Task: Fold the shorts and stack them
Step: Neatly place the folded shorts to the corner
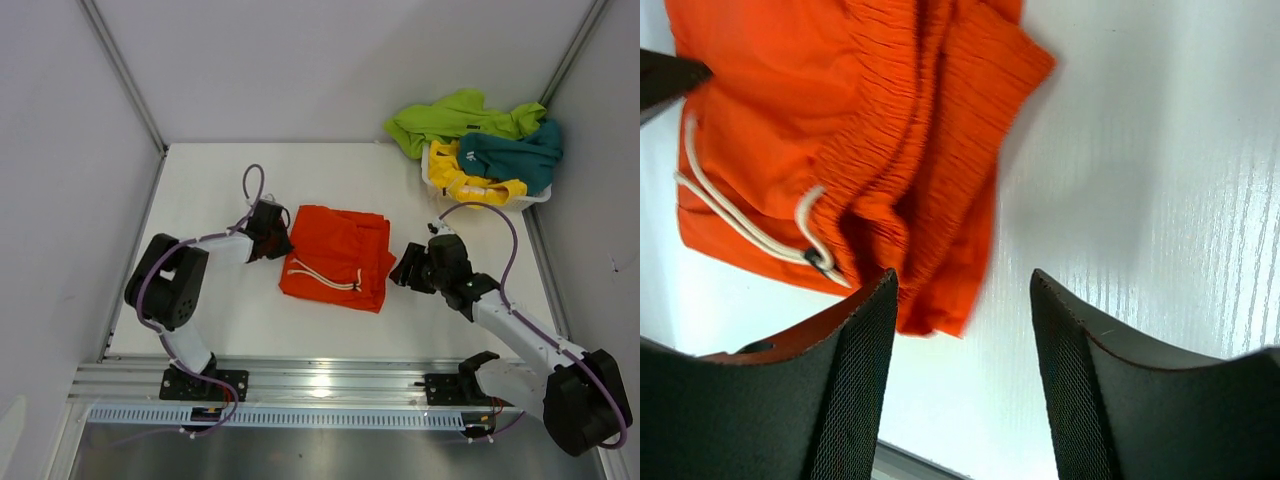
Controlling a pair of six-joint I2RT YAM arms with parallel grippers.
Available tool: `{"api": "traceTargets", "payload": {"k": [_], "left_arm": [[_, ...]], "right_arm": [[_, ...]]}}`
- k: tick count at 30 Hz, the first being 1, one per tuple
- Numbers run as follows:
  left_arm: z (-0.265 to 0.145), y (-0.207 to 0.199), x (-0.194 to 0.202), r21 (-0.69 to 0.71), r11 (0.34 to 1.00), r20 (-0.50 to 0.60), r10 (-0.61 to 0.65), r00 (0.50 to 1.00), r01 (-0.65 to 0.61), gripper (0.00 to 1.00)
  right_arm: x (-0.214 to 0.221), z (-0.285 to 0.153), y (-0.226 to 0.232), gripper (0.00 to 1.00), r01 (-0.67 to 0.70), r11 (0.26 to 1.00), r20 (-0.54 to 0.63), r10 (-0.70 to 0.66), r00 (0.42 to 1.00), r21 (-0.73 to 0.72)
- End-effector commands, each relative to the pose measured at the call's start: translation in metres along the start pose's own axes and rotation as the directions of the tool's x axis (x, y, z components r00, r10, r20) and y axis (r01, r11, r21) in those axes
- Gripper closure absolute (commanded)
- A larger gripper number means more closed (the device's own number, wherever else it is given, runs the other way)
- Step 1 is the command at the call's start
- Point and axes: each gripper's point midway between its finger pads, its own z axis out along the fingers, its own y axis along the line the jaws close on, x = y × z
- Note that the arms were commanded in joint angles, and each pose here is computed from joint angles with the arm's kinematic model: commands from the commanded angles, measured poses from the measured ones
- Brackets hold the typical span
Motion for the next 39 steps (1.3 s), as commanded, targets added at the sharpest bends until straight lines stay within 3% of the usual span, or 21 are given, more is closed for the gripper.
{"api": "traceTargets", "payload": {"k": [1, 5, 8, 9, 11, 12, 18, 20, 22, 23, 24, 25, 26, 28, 29, 31, 33, 35, 37, 38, 39], "left_arm": [[0.005, 0.026, -0.047, -0.001, 0.989, 0.053, -0.15, 0.987, 0.15, 1.0], [-0.006, 0.075, -0.088, -0.051, 0.948, 0.122, -0.307, 0.944, 0.315, 1.0], [-0.019, 0.133, -0.096, -0.111, 0.864, 0.215, -0.461, 0.861, 0.491, 1.0], [-0.027, 0.164, -0.07, -0.151, 0.797, 0.229, -0.548, 0.805, 0.585, 1.0], [-0.037, 0.162, -0.076, -0.066, 0.786, 0.302, -0.571, 0.763, 0.614, 1.0], [-0.044, 0.164, -0.035, -0.077, 0.774, 0.277, -0.589, 0.759, 0.629, 1.0], [-0.077, 0.152, 0.023, -0.07, 0.785, 0.316, -0.568, 0.76, 0.615, 1.0], [-0.094, 0.137, 0.014, 0.021, 0.809, 0.344, -0.557, 0.756, 0.587, 0.96], [-0.107, 0.124, 0.007, 0.067, 0.847, 0.354, -0.515, 0.781, 0.528, 0.82], [-0.11, 0.122, 0.008, 0.063, 0.858, 0.347, -0.498, 0.795, 0.51, 0.71], [-0.117, 0.114, -0.002, 0.073, 0.871, 0.354, -0.477, 0.804, 0.485, 0.46], [-0.118, 0.119, 0.007, 0.02, 0.876, 0.33, -0.461, 0.824, 0.482, 0.36], [-0.126, 0.114, -0.006, 0.019, 0.883, 0.344, -0.446, 0.826, 0.469, 0.2], [-0.128, 0.121, 0.006, -0.063, 0.89, 0.301, -0.414, 0.859, 0.451, 0.11], [-0.133, 0.116, -0.003, -0.076, 0.894, 0.303, -0.402, 0.864, 0.442, 0.01], [-0.137, 0.128, 0.005, -0.176, 0.893, 0.279, -0.357, 0.891, 0.413, 0.01], [-0.142, 0.116, -0.005, -0.172, 0.934, 0.264, -0.262, 0.928, 0.313, 0.01], [-0.147, 0.082, -0.026, -0.082, 0.988, 0.267, -0.105, 0.958, 0.131, 0.01], [-0.143, 0.058, -0.019, -0.079, 0.997, 0.224, 0.027, 0.974, -0.009, 0.01], [-0.15, 0.038, -0.035, -0.062, 0.995, 0.253, 0.093, 0.963, -0.08, 0.01], [-0.143, 0.027, -0.019, -0.089, 0.983, 0.2, 0.174, 0.964, -0.158, 0.01]], "right_arm": [[-0.022, -0.001, 0.016, 0.42, 0.025, 0.999, 0.041, -0.023, 0.999, -0.043], [-0.023, 0.003, 0.016, 0.43, 0.023, 0.999, 0.03, -0.022, 0.999, -0.049], [-0.022, 0.005, 0.017, 0.43, 0.023, 0.998, 0.026, -0.022, 0.999, -0.053], [-0.022, 0.005, 0.017, 0.43, 0.022, 0.998, 0.025, -0.021, 0.999, -0.054], [-0.021, 0.007, 0.018, 0.43, 0.019, 0.998, 0.025, -0.017, 1.0, -0.058], [-0.022, 0.007, 0.019, 0.43, 0.017, 0.998, 0.03, -0.015, 0.999, -0.065], [-0.021, 0.011, 0.025, 0.44, 0.003, 0.996, 0.019, -0.001, 1.0, -0.094], [-0.02, 0.012, 0.024, 0.44, 0.0, 0.996, 0.02, 0.002, 1.0, -0.093], [-0.02, 0.011, 0.024, 0.41, -0.004, 0.995, 0.021, 0.006, 1.0, -0.096], [-0.019, 0.01, 0.024, 0.4, -0.005, 0.995, 0.02, 0.007, 1.0, -0.097], [-0.018, 0.01, 0.025, 0.38, -0.005, 0.995, 0.017, 0.006, 1.0, -0.099], [-0.018, 0.009, 0.025, 0.37, -0.004, 0.995, 0.015, 0.005, 1.0, -0.101], [-0.018, 0.009, 0.025, 0.37, -0.002, 0.995, 0.016, 0.004, 1.0, -0.101], [-0.018, 0.006, 0.025, 0.37, -0.002, 0.995, 0.02, 0.004, 1.0, -0.1], [-0.018, 0.006, 0.024, 0.36, -0.003, 0.995, 0.024, 0.005, 1.0, -0.1], [-0.018, 0.004, 0.024, 0.36, 0.0, 0.995, 0.027, 0.002, 1.0, -0.098], [-0.017, 0.003, 0.024, 0.36, 0.001, 0.995, 0.026, 0.002, 1.0, -0.097], [-0.017, 0.003, 0.024, 0.35, 0.002, 0.995, 0.025, 0.001, 1.0, -0.098], [-0.017, 0.003, 0.025, 0.35, 0.003, 0.995, 0.021, -0.001, 1.0, -0.102], [-0.017, 0.003, 0.025, 0.35, 0.005, 0.995, 0.02, -0.003, 1.0, -0.103], [-0.017, 0.003, 0.026, 0.35, 0.004, 0.994, 0.018, -0.002, 1.0, -0.109]]}}
